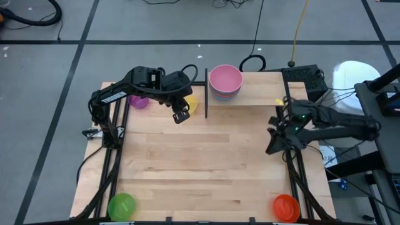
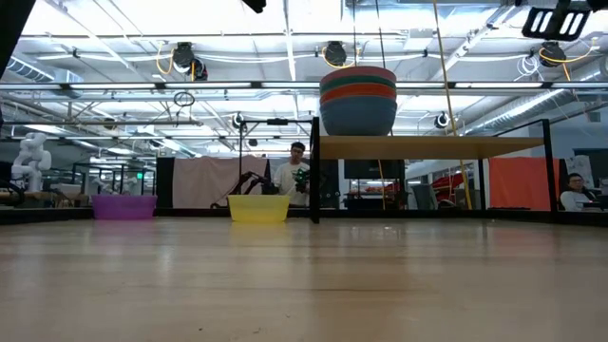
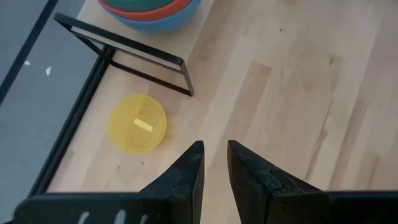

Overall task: Place and stack bowls onto a shelf
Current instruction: Adjust the stacked bowl on the shelf

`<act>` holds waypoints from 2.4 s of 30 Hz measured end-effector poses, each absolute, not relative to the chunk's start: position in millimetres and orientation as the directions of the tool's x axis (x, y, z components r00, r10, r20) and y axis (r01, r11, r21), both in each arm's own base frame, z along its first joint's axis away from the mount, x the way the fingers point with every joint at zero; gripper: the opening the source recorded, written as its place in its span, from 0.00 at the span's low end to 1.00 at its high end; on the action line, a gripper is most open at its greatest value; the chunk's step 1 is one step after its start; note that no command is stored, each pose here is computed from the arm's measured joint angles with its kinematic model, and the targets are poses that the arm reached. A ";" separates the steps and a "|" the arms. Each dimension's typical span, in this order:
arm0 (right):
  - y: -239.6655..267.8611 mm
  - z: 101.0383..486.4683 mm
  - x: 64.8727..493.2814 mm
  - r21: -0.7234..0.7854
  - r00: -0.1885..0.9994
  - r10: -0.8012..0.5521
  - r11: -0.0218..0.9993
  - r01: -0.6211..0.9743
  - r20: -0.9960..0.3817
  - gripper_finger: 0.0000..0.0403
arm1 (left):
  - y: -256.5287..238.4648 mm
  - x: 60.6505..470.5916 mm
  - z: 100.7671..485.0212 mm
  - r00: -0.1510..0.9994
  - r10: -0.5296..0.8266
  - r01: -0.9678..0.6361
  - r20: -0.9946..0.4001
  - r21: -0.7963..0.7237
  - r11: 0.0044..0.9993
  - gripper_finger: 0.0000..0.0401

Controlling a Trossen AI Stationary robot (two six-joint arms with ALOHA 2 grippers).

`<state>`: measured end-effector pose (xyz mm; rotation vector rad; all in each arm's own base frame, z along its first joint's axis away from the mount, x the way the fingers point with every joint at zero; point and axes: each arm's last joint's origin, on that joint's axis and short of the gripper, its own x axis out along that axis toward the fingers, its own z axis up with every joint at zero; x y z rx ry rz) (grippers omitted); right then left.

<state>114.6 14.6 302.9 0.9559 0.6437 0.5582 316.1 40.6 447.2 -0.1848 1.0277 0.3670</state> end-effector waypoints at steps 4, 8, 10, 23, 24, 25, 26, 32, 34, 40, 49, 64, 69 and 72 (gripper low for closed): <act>31.9 293.7 129.1 0.890 0.556 0.772 0.439 -0.120 -0.306 0.16 | 40.6 316.1 447.2 0.463 0.211 -0.346 -0.861 0.044 0.937 0.19; 55.3 281.0 141.8 0.901 0.398 0.840 0.429 -0.072 -0.368 0.16 | 40.6 316.1 447.1 0.463 0.211 -0.300 -0.861 0.072 0.951 0.19; 67.2 274.0 146.2 0.899 0.324 0.858 0.436 -0.050 -0.398 0.16 | 40.6 316.1 447.1 0.463 0.211 -0.282 -0.861 0.082 0.956 0.19; 130.8 223.6 152.2 0.762 0.031 0.762 0.645 0.049 -0.647 0.16 | 40.2 316.2 447.1 0.463 0.210 -0.262 -0.861 0.093 0.960 0.19; 134.1 221.0 150.3 0.746 0.021 0.746 0.665 0.046 -0.666 0.16 | 39.5 316.2 447.1 0.464 0.209 -0.268 -0.861 0.089 0.959 0.19; 137.2 218.4 148.3 0.726 0.014 0.727 0.686 0.040 -0.687 0.16 | 39.0 316.3 447.1 0.464 0.209 -0.277 -0.861 0.083 0.957 0.19; 140.1 216.0 146.3 0.708 0.009 0.708 0.706 0.029 -0.706 0.16 | 38.4 316.4 447.1 0.464 0.208 -0.284 -0.861 0.077 0.956 0.19; 159.6 205.5 134.0 0.647 -0.043 0.646 0.761 -0.047 -0.762 0.16 | 31.2 317.2 447.1 0.469 0.197 -0.335 -0.861 0.033 0.941 0.19; 164.8 202.4 129.9 0.630 -0.059 0.628 0.773 -0.076 -0.776 0.16 | 27.2 317.5 447.1 0.471 0.191 -0.341 -0.861 0.022 0.940 0.19; 172.9 190.7 125.3 0.536 -0.041 0.535 0.836 -0.120 -0.844 0.16 | 12.8 318.4 447.1 0.479 0.170 -0.315 -0.861 0.012 0.949 0.19; 178.2 179.6 126.7 0.499 -0.066 0.494 0.858 -0.123 -0.867 0.16 | -1.7 318.7 447.1 0.486 0.148 -0.289 -0.861 0.001 0.957 0.19; 173.5 142.6 123.0 0.539 -0.033 0.539 0.842 0.013 -0.841 0.15 | -14.0 318.4 447.1 0.492 0.129 -0.274 -0.861 -0.013 0.962 0.19; 170.1 138.5 122.2 0.501 0.002 0.501 0.864 0.048 -0.865 0.03 | -14.7 318.4 447.1 0.492 0.128 -0.288 -0.861 -0.023 0.957 0.19; 168.8 138.3 124.9 0.460 0.088 0.453 0.883 0.092 -0.887 0.01 | -14.9 318.4 447.1 0.492 0.127 -0.301 -0.861 -0.031 0.953 0.19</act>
